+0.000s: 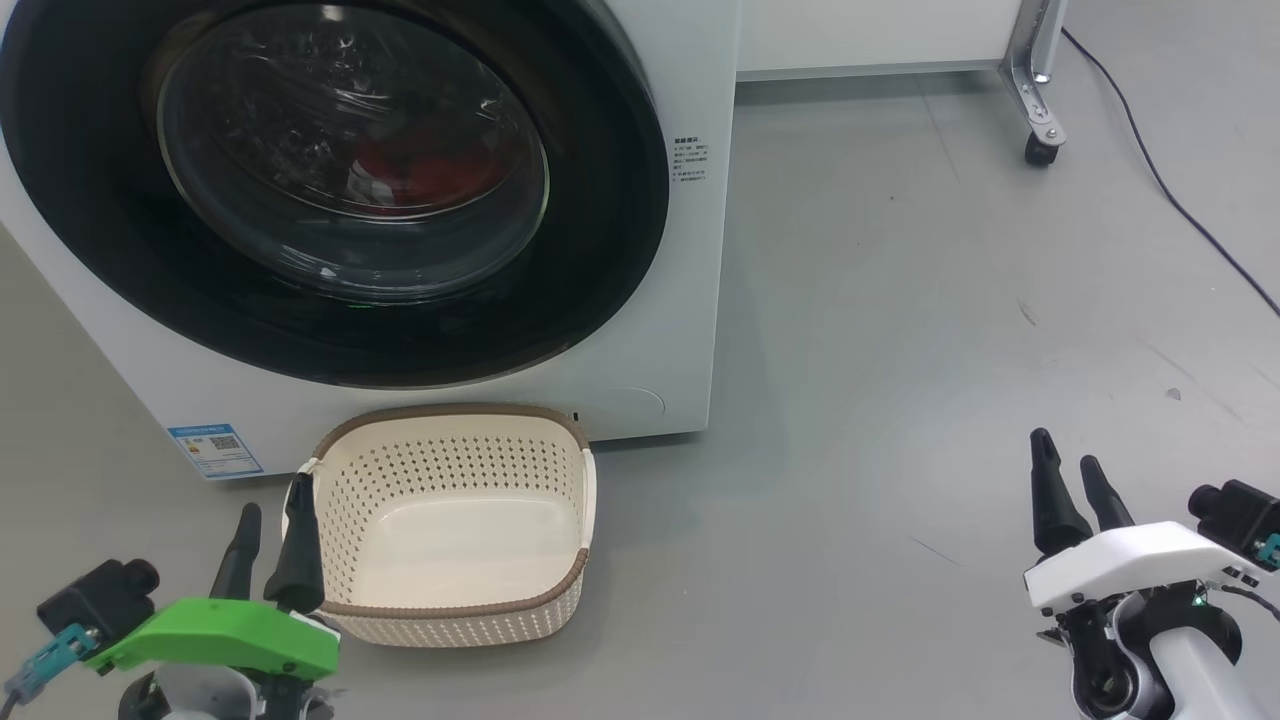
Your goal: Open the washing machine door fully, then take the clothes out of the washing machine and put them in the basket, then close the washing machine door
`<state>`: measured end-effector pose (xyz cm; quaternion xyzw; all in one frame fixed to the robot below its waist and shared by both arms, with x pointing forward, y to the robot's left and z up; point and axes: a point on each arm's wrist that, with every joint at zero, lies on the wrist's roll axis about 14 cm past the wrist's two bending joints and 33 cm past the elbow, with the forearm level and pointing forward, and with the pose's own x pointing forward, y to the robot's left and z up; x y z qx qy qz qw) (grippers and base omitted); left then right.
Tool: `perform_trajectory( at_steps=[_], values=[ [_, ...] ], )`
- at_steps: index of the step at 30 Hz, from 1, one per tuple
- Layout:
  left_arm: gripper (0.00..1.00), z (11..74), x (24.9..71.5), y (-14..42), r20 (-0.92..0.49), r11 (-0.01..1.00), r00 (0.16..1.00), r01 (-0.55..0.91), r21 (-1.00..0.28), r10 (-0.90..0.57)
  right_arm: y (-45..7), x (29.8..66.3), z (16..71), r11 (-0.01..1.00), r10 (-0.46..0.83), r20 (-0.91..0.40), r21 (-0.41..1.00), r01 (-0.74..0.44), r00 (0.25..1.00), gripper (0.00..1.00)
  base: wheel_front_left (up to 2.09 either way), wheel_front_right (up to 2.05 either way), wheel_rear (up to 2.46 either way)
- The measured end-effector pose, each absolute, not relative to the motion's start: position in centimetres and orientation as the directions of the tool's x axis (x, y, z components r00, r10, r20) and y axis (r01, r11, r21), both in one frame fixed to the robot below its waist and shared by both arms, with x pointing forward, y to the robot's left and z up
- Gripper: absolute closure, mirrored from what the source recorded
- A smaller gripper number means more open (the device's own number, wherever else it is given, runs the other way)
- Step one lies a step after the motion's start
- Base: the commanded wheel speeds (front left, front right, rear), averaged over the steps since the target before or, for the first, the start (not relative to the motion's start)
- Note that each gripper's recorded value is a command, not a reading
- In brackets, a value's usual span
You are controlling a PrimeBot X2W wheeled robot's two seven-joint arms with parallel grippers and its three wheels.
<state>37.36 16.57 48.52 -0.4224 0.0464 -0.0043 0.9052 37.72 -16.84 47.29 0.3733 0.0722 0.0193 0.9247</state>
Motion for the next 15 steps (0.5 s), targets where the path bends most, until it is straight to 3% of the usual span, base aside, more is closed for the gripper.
perform_trajectory(
  at_steps=[15],
  values=[
    [0.00, 48.9, 37.1, 14.2, -0.053, 0.812, 0.993, 0.052, -0.582, -0.101, -14.5, 37.4, 47.3, 0.873, 0.142, -0.110, 0.482, -0.072, 0.984, 0.00, 0.00, 0.00, 0.00]
  ],
)
